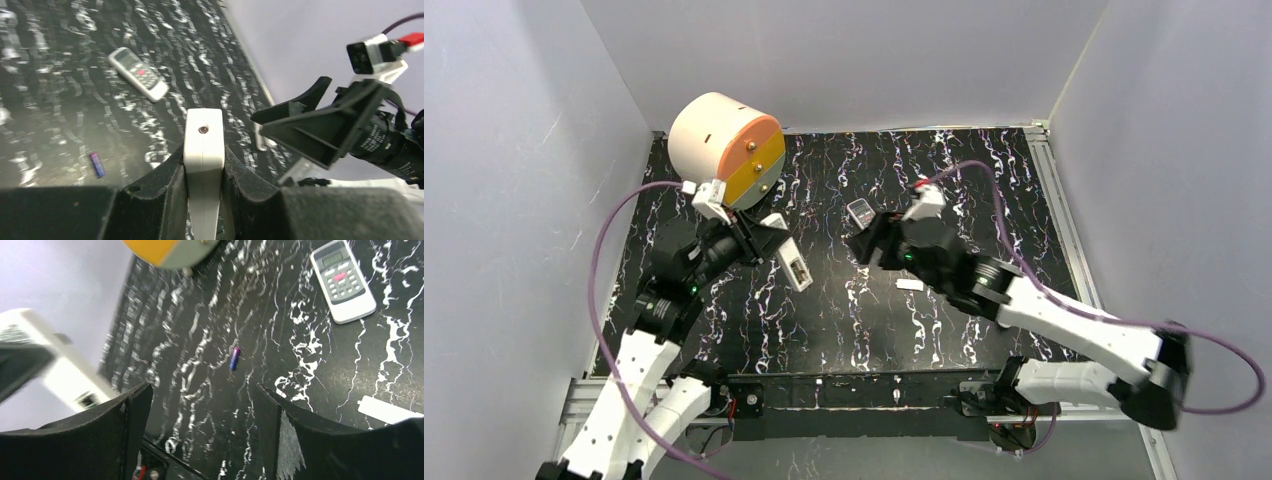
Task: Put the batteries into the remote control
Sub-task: Pick up the battery from the center of the board, then load the battery into the remote control.
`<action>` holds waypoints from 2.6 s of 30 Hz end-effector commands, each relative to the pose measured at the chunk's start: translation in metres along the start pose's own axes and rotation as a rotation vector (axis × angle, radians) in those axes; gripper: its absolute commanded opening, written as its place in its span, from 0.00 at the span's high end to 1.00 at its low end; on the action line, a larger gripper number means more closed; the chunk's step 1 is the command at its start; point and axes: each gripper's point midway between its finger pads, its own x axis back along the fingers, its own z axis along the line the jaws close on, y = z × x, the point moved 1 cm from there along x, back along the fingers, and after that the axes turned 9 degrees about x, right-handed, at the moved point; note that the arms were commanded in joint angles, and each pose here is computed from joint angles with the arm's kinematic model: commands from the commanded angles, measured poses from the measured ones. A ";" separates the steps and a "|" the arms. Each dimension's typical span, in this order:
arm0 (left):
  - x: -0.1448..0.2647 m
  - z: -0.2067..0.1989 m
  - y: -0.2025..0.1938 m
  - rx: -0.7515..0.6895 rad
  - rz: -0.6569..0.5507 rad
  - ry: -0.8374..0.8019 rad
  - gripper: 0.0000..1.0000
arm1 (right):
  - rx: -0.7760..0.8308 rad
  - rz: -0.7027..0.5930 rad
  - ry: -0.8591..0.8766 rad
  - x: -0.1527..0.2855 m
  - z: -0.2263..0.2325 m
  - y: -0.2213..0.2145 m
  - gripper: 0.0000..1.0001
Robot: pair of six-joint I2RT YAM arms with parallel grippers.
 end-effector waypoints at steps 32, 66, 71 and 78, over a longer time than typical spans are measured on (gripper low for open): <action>0.094 0.103 0.021 -0.239 -0.273 0.641 1.00 | 0.496 0.526 -0.436 -0.192 -0.026 -0.205 0.53; 0.012 0.073 -0.037 -0.093 0.165 0.307 1.00 | 0.313 0.453 -0.319 -0.128 -0.045 -0.131 0.87; -0.021 0.063 -0.055 0.124 0.251 0.204 1.00 | 0.177 0.401 -0.218 -0.099 -0.044 -0.105 0.87; -0.055 0.054 -0.063 0.319 0.294 0.079 1.00 | 0.053 0.304 -0.001 -0.055 -0.009 -0.063 0.85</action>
